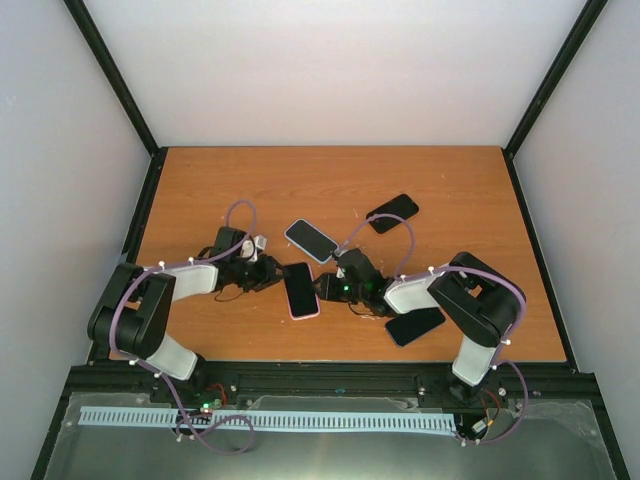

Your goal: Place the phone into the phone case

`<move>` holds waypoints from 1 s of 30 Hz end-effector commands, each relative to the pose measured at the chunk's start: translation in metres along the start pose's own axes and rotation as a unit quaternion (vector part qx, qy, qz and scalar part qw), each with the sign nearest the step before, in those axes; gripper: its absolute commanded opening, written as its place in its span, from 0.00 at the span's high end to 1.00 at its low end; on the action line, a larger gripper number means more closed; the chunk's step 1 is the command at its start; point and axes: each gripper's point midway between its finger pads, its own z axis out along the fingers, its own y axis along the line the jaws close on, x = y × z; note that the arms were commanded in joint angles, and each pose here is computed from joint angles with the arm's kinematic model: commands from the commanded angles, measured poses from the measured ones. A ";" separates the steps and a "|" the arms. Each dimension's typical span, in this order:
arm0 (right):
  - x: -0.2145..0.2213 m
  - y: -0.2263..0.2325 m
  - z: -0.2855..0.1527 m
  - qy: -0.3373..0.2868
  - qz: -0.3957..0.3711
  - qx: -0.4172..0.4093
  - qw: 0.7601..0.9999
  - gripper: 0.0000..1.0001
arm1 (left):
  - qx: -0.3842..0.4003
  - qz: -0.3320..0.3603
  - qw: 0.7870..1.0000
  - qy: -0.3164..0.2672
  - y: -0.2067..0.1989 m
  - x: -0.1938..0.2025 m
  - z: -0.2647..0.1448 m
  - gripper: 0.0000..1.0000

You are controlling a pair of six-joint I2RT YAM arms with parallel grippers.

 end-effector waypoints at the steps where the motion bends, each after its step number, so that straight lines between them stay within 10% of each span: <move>1: 0.014 -0.011 0.004 0.022 0.011 0.017 1.000 0.66 | 0.023 0.004 1.000 0.015 -0.003 0.011 0.003 0.64; 18: 0.007 0.014 0.019 0.037 0.027 -0.034 0.998 0.65 | 0.056 -0.006 0.998 0.037 -0.003 0.021 0.012 0.91; 30: -0.008 0.045 0.004 0.008 0.031 -0.105 0.994 0.64 | 0.051 -0.005 0.998 0.035 -0.001 0.022 0.010 0.79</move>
